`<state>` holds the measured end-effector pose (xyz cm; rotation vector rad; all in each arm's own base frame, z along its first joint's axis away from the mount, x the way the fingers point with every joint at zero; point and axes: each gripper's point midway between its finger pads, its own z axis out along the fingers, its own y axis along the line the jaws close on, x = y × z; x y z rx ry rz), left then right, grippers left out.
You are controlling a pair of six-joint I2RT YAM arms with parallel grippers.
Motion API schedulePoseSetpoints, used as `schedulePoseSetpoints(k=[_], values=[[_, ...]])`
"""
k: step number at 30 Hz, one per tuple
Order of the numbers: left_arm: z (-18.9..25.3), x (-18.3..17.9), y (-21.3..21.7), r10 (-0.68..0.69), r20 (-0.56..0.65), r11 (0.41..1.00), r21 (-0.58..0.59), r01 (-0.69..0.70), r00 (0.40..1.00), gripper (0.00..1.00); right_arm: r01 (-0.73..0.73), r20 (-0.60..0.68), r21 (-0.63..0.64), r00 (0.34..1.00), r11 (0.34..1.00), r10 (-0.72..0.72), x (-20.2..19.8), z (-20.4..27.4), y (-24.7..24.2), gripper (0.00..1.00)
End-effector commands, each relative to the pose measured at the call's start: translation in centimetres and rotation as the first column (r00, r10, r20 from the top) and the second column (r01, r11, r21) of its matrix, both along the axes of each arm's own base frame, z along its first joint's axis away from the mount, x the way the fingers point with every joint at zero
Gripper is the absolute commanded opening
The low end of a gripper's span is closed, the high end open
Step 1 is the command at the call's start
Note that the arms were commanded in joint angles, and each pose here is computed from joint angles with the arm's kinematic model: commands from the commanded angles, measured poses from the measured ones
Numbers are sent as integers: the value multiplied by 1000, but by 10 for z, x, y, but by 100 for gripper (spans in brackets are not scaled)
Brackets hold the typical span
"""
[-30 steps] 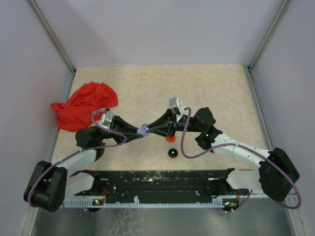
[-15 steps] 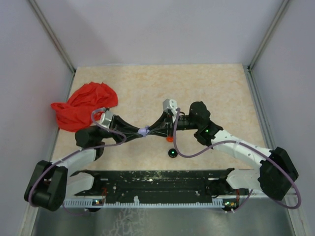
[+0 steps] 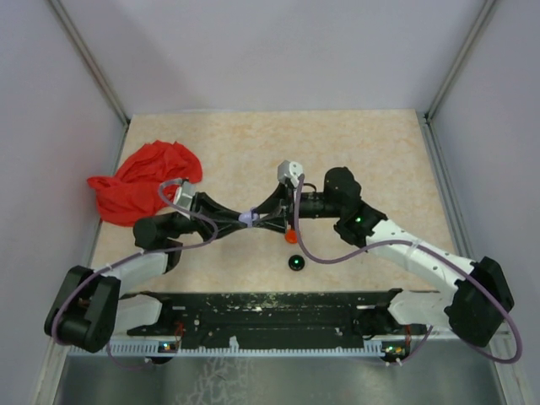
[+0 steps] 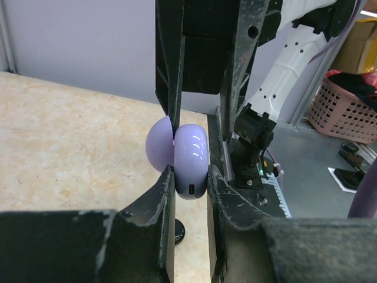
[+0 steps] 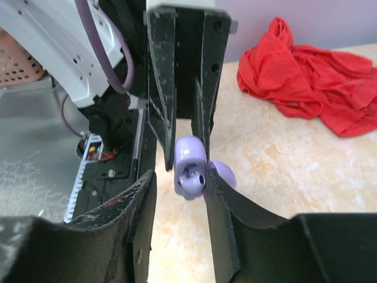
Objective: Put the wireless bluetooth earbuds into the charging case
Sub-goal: Place the earbud in the charging case, then close the charging case.
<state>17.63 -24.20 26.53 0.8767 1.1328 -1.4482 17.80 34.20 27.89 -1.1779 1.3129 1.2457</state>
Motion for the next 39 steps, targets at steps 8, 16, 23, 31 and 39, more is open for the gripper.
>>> schedulePoseSetpoints(k=[8,16,23,31,39], values=[[49,-21,10,92,290,983,-179,-40,953,0,216,63,159,972,963,-228,18,79,-23,45],[50,-22,12,105,301,981,-186,-49,948,0,255,31,113,965,960,-260,15,59,-32,42],[52,-30,12,81,324,984,-174,-25,943,0,107,63,81,992,991,-112,6,34,-25,56],[50,-37,10,20,332,991,-131,25,943,0,-67,94,79,994,995,59,-8,36,-11,67],[49,-38,9,-1,329,992,-117,42,944,0,-169,82,77,983,983,162,-15,35,2,69]])
